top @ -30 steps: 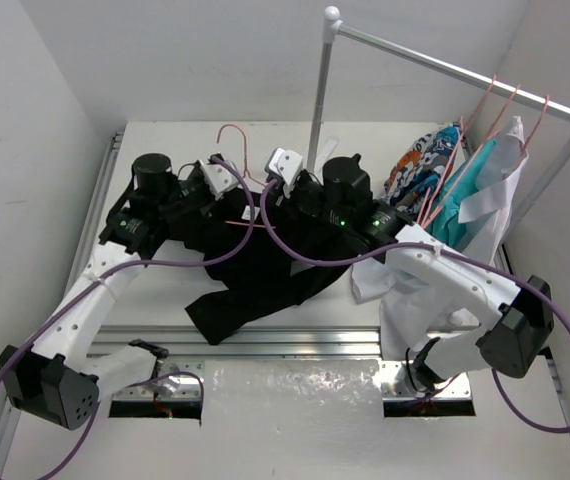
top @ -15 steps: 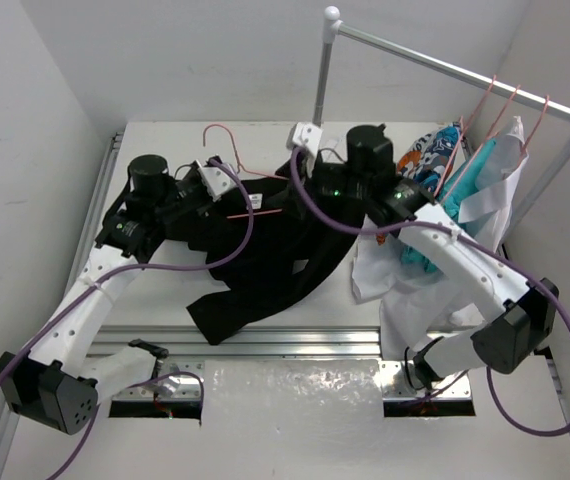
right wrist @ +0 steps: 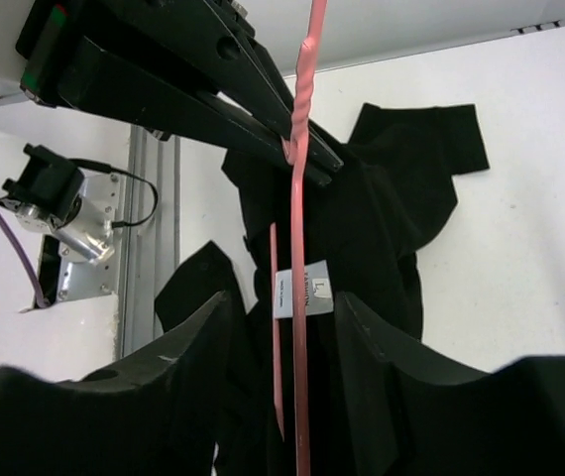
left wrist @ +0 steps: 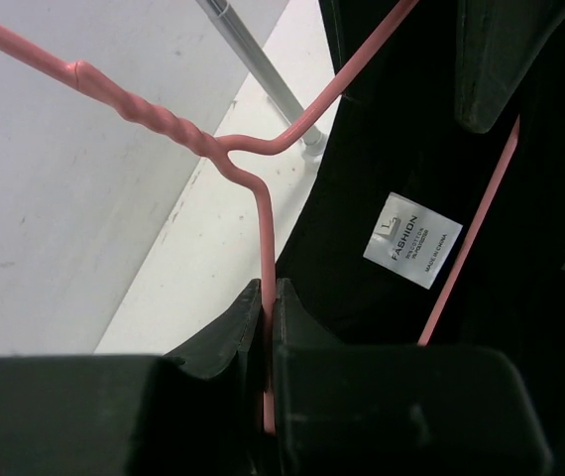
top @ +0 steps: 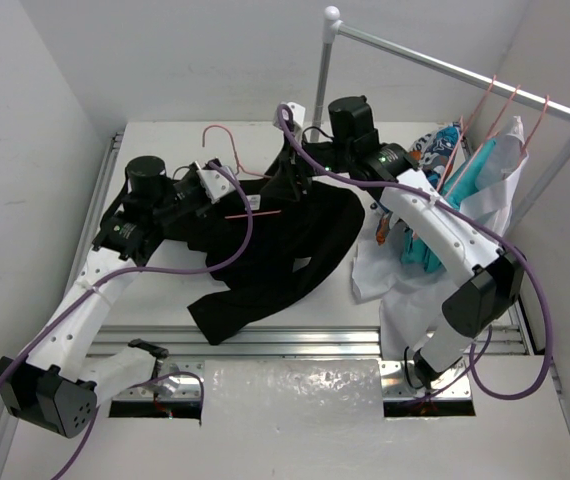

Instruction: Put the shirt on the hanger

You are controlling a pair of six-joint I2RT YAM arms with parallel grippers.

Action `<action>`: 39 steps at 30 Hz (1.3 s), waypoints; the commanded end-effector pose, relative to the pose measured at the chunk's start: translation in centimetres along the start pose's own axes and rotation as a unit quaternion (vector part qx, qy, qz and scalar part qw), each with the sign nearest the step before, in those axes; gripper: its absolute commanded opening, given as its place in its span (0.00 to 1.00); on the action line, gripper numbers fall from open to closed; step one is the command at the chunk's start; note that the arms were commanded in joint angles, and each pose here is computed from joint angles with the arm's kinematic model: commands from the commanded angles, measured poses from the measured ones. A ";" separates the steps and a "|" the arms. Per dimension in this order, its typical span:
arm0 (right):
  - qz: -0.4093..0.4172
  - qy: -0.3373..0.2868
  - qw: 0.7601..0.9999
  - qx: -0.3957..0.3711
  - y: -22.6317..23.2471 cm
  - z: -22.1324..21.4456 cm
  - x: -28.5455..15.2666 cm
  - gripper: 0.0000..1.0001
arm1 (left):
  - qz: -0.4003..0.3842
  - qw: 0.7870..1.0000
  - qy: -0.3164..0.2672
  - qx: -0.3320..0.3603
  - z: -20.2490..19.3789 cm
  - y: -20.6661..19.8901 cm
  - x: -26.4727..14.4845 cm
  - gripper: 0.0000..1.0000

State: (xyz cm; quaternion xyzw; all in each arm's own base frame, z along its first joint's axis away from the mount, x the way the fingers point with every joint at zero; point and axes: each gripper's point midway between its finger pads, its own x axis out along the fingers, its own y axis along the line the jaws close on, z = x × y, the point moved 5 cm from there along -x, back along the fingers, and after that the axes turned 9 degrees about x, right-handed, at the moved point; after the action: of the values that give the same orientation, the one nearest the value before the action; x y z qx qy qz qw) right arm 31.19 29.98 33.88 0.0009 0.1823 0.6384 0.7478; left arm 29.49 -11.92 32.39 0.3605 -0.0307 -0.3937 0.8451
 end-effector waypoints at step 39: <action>-0.395 -0.208 0.884 0.139 1.3 -5.9 -5.8 0.00 | 0.052 0.986 -0.083 -0.135 4.5 1.8 -1.3 1.00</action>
State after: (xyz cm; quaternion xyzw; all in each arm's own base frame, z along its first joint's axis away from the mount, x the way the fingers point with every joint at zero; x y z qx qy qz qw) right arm 27.10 24.96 27.84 0.1167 0.1543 0.3199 0.9275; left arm 29.30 -12.89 33.38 0.2197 -0.0161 -0.3830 0.8971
